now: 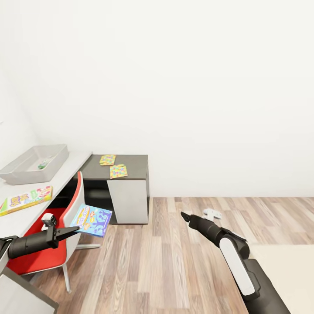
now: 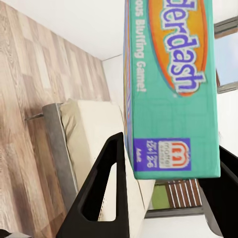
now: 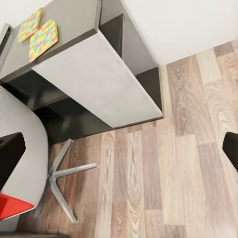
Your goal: Put all the toys in the child's room - the three board games (two on the bed and one on the table), the two jigsaw puzzles on the table, and the tennis ball on the table - inside the toy box on the table in the child's room.
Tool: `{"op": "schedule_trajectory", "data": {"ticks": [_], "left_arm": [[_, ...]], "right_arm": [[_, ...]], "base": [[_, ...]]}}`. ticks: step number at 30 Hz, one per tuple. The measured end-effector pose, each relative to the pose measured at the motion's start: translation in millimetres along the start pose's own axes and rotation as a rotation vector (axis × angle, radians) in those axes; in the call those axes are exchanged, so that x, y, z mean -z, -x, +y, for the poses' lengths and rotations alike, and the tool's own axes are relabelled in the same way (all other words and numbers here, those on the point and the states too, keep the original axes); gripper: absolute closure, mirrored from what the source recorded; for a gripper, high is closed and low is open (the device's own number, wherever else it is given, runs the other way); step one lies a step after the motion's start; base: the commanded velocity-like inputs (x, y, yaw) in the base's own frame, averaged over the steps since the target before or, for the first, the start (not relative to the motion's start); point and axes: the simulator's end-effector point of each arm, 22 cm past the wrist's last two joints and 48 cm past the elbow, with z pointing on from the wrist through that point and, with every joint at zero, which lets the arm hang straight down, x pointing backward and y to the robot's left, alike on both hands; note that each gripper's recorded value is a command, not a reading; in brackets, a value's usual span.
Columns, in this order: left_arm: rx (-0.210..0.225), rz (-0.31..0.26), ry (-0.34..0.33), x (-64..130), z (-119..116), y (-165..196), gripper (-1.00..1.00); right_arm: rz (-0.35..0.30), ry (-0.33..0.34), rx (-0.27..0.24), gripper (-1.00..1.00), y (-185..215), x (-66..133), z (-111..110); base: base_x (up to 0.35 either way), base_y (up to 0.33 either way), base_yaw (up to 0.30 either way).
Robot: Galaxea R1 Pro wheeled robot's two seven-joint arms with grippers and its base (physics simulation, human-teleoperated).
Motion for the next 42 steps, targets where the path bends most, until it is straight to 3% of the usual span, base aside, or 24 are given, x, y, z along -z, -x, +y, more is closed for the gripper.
{"op": "schedule_trajectory", "data": {"ticks": [17,27,31,33,36,38,42], "left_arm": [[-0.021,-0.003,0.000,0.8,-0.2,0.9,1.00],[-0.030,-0.034,0.009,13.0,-1.0,10.4,1.00],[-0.030,-0.036,0.009,13.3,-0.6,10.9,1.00],[-0.029,-0.037,0.009,13.5,-0.3,11.0,1.00],[-0.029,-0.037,0.009,13.5,-0.2,11.1,1.00],[-0.029,-0.037,0.009,13.3,-0.2,11.1,1.00],[-0.030,-0.037,0.009,13.2,-0.2,11.1,1.00]], "right_arm": [[0.001,0.002,0.000,-1.00,-0.4,-0.4,0.9],[-0.006,0.019,0.014,-1.00,4.1,2.7,8.1],[-0.010,0.173,0.060,-1.00,11.3,15.3,60.2],[0.013,0.297,0.066,-1.00,7.6,24.4,89.3],[0.011,0.456,0.054,-1.00,14.0,41.0,114.9],[-0.004,0.528,0.042,-1.00,22.2,51.1,121.6],[-0.021,0.599,0.014,-1.00,26.9,64.1,121.8]], "base": [[0.276,0.000,0.267],[0.273,0.090,0.290],[0.228,0.028,0.231],[0.194,0.009,0.099],[0.182,0.004,0.040],[0.176,0.001,0.017],[0.169,0.001,0.006]]}}
